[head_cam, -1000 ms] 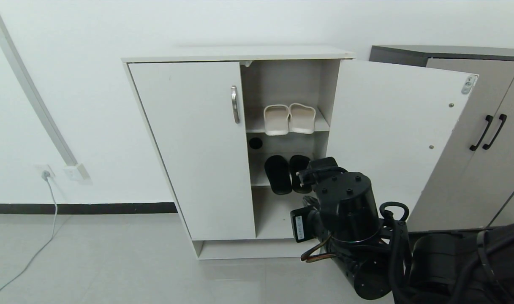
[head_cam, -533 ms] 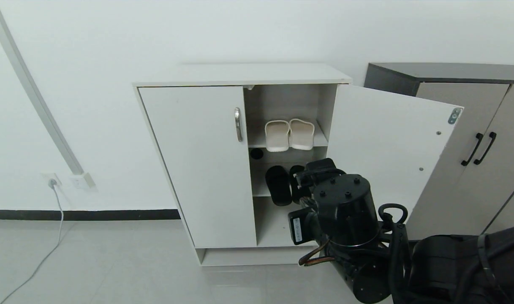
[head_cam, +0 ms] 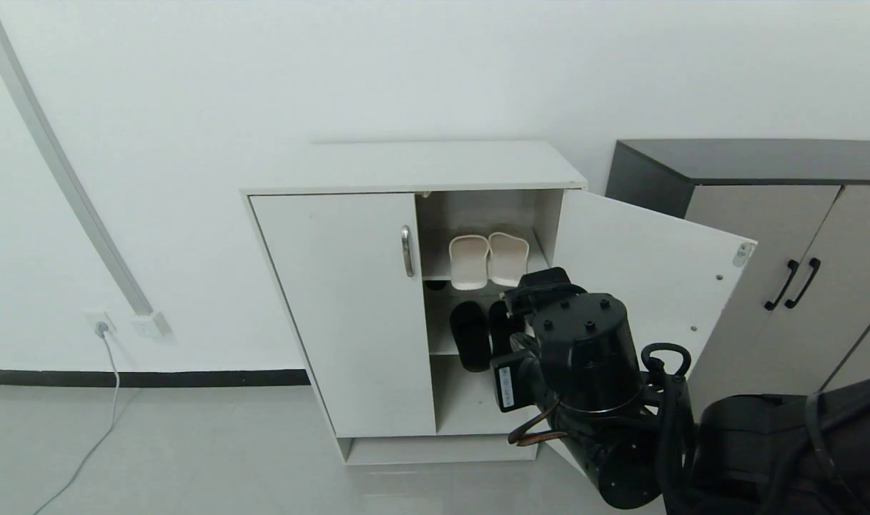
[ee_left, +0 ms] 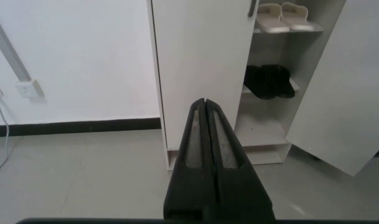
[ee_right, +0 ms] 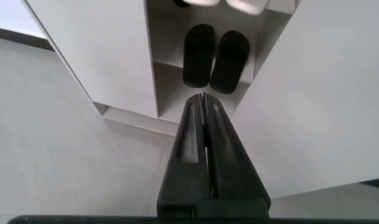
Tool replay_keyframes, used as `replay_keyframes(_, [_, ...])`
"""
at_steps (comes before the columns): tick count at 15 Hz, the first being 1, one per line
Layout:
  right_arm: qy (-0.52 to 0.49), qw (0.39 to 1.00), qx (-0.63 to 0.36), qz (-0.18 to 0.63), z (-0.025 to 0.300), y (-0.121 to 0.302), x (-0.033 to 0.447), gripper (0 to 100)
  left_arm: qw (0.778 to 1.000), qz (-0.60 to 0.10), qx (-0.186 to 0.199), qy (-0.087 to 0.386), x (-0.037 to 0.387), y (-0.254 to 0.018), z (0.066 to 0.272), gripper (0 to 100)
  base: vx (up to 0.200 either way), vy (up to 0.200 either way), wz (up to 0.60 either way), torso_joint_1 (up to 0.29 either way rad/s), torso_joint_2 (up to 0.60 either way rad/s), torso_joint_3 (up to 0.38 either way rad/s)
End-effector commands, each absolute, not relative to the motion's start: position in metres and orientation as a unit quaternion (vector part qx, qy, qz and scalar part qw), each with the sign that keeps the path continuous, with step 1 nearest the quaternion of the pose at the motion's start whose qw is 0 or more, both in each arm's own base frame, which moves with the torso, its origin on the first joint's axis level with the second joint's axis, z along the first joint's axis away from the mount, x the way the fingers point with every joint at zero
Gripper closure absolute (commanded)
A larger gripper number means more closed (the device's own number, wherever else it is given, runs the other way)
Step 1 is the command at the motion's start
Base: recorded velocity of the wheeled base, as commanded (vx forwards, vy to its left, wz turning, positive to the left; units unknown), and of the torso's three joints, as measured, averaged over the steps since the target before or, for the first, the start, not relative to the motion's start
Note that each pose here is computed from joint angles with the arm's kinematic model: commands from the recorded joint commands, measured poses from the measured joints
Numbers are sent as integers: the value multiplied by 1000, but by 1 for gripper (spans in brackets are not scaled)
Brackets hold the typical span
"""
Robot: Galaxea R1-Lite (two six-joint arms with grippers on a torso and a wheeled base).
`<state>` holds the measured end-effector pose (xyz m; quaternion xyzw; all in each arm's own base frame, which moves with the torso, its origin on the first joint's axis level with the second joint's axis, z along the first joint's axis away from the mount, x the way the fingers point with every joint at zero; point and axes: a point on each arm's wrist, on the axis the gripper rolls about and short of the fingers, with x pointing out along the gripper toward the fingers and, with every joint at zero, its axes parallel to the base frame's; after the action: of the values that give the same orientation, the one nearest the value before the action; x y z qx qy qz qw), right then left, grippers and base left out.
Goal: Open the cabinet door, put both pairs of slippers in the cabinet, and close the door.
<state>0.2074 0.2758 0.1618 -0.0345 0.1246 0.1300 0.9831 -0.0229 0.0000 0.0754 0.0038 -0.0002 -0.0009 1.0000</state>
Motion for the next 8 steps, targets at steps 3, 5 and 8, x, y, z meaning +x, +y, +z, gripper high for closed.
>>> replay_keyframes(3, [125,983,-36,133,162,276,207,100,1000,-1,4,0,-23,0,75,100,0,0,0,175,-487,-318])
replay_keyframes(5, [125,982,-36,137,162,277,208,100,1000,-1,4,1,-23,0,75,100,0,0,0,195,-505,-315])
replay_keyframes(8, [126,982,-37,137,160,278,209,100,1000,-2,5,1,-23,0,75,100,0,0,0,198,-510,-312])
